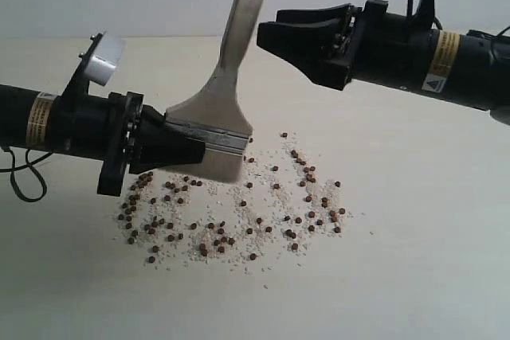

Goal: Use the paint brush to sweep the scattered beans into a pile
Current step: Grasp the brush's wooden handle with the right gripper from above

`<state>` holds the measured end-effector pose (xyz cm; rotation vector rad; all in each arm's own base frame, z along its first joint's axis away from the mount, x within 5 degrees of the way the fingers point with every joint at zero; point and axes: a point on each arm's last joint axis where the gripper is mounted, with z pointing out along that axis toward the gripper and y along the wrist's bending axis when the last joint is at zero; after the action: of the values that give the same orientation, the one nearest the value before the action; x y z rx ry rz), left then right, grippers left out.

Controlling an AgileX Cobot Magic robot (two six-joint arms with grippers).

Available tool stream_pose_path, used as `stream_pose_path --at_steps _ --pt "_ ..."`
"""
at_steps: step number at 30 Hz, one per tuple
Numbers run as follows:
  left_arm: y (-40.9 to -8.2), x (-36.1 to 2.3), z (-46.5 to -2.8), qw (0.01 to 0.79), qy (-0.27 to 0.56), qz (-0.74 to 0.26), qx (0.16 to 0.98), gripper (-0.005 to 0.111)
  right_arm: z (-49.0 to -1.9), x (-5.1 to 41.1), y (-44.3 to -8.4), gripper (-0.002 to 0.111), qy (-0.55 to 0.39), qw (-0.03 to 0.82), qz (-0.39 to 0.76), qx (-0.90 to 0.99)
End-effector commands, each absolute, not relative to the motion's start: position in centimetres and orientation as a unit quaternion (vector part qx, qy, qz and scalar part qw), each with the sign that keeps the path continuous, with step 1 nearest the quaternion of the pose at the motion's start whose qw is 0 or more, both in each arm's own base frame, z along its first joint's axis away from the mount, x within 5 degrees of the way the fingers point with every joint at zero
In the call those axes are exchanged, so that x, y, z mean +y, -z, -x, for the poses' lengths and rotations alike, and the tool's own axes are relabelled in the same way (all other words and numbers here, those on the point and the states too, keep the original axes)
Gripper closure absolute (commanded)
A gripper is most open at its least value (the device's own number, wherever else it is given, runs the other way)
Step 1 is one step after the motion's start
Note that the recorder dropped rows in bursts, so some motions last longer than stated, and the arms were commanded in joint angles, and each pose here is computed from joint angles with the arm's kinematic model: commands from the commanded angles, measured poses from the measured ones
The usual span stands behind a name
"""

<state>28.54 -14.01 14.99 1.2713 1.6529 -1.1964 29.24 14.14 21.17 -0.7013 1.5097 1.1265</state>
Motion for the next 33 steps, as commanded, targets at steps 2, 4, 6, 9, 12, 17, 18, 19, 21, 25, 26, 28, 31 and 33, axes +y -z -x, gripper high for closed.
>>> stream_pose_path --at_steps 2,4,6,9,12,17,18,19,21,25,26,28,31,33 --pt "-15.1 -14.2 -28.4 0.364 0.469 -0.498 0.632 0.107 -29.8 15.3 -21.3 0.055 -0.491 0.509 0.328 0.626" --pt "-15.1 -14.2 -28.4 0.365 0.468 -0.5 0.631 0.107 -29.9 15.5 -21.5 0.055 -0.495 0.503 0.335 0.624" --pt "-15.1 -14.2 -28.4 0.367 0.467 -0.502 0.629 0.107 -30.0 15.5 -21.6 0.055 -0.498 0.501 0.335 0.624" --pt "-15.1 -14.2 -28.4 0.367 0.466 -0.503 0.628 0.107 -30.0 15.5 -21.7 0.055 -0.5 0.499 0.332 0.625" --pt "-15.1 -14.2 -28.4 0.371 0.465 -0.502 0.628 0.107 -30.1 15.7 -21.6 0.055 -0.502 0.504 0.323 0.625" --pt "-15.1 -14.2 -28.4 0.371 0.465 -0.502 0.628 0.107 -30.4 15.7 -21.7 0.055 -0.499 0.518 0.312 0.622" --pt "-15.1 -14.2 -28.4 0.371 0.465 -0.502 0.628 0.107 -30.4 15.7 -21.7 0.055 -0.499 0.518 0.312 0.622" --pt "-15.1 -14.2 -28.4 0.371 0.465 -0.502 0.628 0.107 -30.4 15.7 -21.7 0.055 -0.499 0.518 0.312 0.622" --pt "-15.1 -14.2 -28.4 0.371 0.465 -0.502 0.628 0.107 -30.2 15.9 -21.7 0.055 -0.5 0.513 0.319 0.621" --pt "-15.1 -14.2 -28.4 0.372 0.465 -0.503 0.627 0.107 -29.4 17.2 -21.6 0.055 -0.513 0.496 0.335 0.615" --pt "-15.1 -14.2 -28.4 0.372 0.464 -0.503 0.626 0.107 -29.2 17.7 -21.6 0.055 -0.514 0.497 0.34 0.611" --pt "-15.1 -14.2 -28.4 0.372 0.464 -0.503 0.626 0.107 -28.9 18.4 -21.8 0.055 -0.513 0.507 0.343 0.601" --pt "-15.1 -14.2 -28.3 0.369 0.464 -0.508 0.625 0.107 -29.2 18.6 -22.2 0.055 -0.514 0.528 0.315 0.598" --pt "-15.1 -14.2 -28.3 0.368 0.464 -0.508 0.625 0.107 -29.4 18.5 -22.3 0.055 -0.518 0.529 0.303 0.6"
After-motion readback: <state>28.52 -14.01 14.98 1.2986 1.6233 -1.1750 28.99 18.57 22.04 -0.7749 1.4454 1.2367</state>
